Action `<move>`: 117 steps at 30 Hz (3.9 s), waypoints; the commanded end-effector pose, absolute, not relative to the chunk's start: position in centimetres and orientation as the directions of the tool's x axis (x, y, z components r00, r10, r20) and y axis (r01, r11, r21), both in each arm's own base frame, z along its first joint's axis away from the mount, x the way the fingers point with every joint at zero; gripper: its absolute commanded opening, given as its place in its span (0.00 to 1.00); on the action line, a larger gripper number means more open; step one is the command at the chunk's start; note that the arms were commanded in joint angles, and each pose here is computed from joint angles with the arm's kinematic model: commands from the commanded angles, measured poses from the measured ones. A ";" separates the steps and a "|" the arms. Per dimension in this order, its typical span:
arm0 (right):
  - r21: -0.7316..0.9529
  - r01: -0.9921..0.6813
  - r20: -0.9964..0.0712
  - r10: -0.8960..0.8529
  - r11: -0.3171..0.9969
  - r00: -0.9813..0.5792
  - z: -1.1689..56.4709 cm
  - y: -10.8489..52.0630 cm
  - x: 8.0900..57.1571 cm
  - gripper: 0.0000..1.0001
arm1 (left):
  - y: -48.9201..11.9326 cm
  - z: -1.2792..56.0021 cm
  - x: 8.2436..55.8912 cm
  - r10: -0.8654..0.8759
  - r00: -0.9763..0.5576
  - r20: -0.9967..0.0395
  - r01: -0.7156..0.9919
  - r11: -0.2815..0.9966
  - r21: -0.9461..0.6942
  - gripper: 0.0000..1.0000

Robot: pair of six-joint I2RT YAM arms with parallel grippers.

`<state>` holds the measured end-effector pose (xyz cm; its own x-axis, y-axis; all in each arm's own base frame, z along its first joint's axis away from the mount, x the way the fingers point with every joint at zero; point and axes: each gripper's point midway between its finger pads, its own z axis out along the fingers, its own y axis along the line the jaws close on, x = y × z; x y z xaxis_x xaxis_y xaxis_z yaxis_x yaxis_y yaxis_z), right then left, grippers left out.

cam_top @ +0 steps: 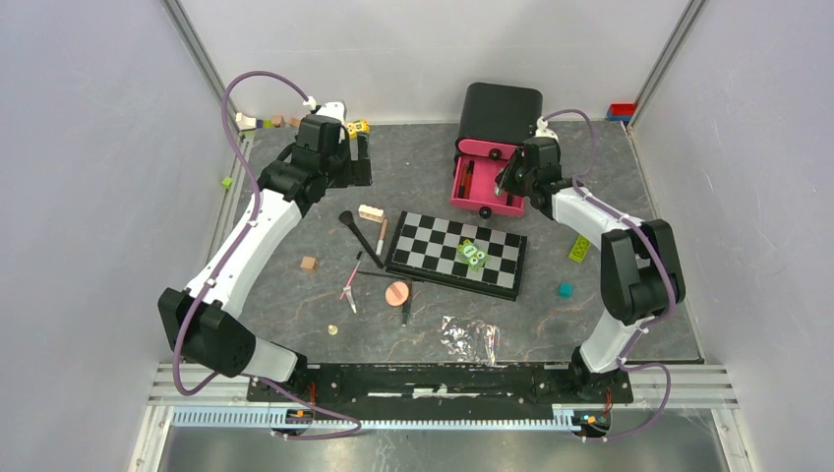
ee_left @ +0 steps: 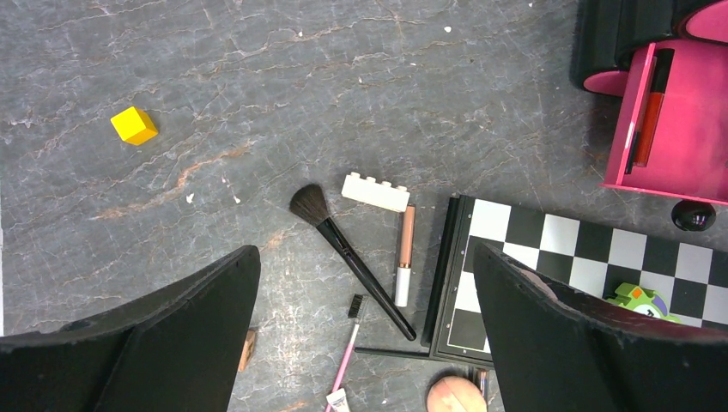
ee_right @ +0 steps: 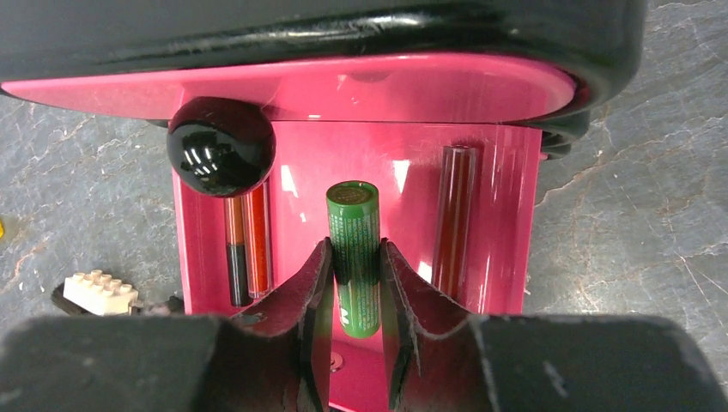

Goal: Organize the makeup
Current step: Place the makeup in the drawer, then pick up the makeup from the center of the board.

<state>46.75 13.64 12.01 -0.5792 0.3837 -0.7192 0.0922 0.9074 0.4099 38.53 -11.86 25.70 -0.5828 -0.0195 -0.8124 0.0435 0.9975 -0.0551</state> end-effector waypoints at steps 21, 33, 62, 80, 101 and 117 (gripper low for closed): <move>0.293 0.094 -0.764 0.292 0.952 -0.575 12.0 12.3 48.8 0.29 | -11.5 27.6 38.9 -0.016 -0.528 -0.849 0.047 0.998 -0.048 1.00; 0.286 0.077 -0.768 0.276 0.955 -0.578 12.4 12.5 49.0 0.42 | -11.6 27.5 38.9 -0.015 -0.529 -0.848 0.051 0.997 -0.049 1.00; 0.145 -0.167 -0.873 0.047 0.975 -0.486 18.8 9.6 35.0 0.51 | -11.3 26.9 38.6 -0.021 -0.555 -0.832 0.034 0.998 -0.048 1.00; 0.291 -0.477 -0.834 -0.025 0.829 -0.551 17.7 22.6 28.2 0.54 | -12.0 19.5 32.0 -0.118 -0.719 -0.685 0.016 0.982 -0.186 1.00; 0.514 -0.496 -0.657 -0.050 0.699 -0.752 10.5 36.9 20.7 0.52 | -14.7 15.5 26.8 -0.203 -0.815 -0.543 0.029 0.922 -0.387 0.91; 0.477 -0.460 -0.617 -0.088 0.749 -0.782 7.7 38.2 22.2 0.46 | -18.0 8.9 23.7 -0.239 -0.863 -0.446 -0.010 0.890 -0.457 0.68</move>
<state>21.05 37.45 6.61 -0.7961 -0.1136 -0.5944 -0.4620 0.7485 0.4757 22.43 -17.19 8.63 -0.8865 -0.1850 -0.4242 0.0106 0.9083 -0.4182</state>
